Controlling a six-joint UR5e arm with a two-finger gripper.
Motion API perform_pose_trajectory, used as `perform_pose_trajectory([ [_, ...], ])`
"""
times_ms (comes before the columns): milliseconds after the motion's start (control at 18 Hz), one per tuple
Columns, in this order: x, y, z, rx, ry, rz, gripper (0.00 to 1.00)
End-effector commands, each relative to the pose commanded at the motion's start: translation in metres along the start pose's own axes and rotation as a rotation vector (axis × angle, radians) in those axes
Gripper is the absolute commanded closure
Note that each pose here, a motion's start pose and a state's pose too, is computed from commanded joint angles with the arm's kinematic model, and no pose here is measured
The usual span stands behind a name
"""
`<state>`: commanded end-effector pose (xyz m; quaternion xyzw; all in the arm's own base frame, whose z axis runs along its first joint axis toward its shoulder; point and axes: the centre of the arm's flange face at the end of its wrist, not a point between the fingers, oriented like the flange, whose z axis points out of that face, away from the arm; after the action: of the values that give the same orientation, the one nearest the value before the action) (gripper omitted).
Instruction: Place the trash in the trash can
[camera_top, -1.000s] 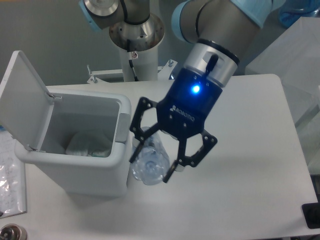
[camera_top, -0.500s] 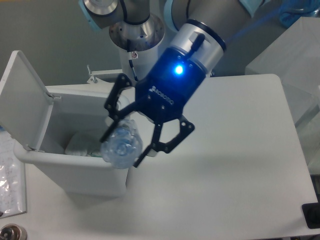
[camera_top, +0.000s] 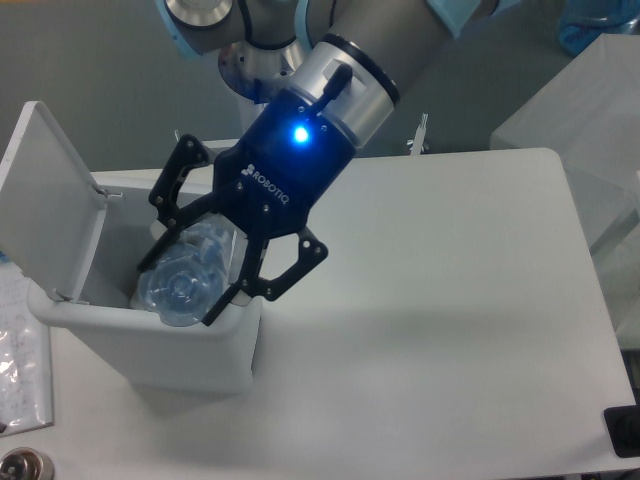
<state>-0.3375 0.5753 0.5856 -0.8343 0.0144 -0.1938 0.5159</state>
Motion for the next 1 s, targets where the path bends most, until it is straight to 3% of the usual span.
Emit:
perform_pose_trajectory([
  [500, 0.011, 0.044, 0.022, -0.025, 0.029, 0.060, 0.27],
  [611, 0.015, 0.051, 0.022, -0.030, 0.033, 0.085, 0.15],
  [833, 0.021, 0.064, 0.019, -0.038, 0.036, 0.112, 0.01],
  [1000, 0.006, 0.065, 0.005, -0.030, 0.007, 0.101, 0.00],
])
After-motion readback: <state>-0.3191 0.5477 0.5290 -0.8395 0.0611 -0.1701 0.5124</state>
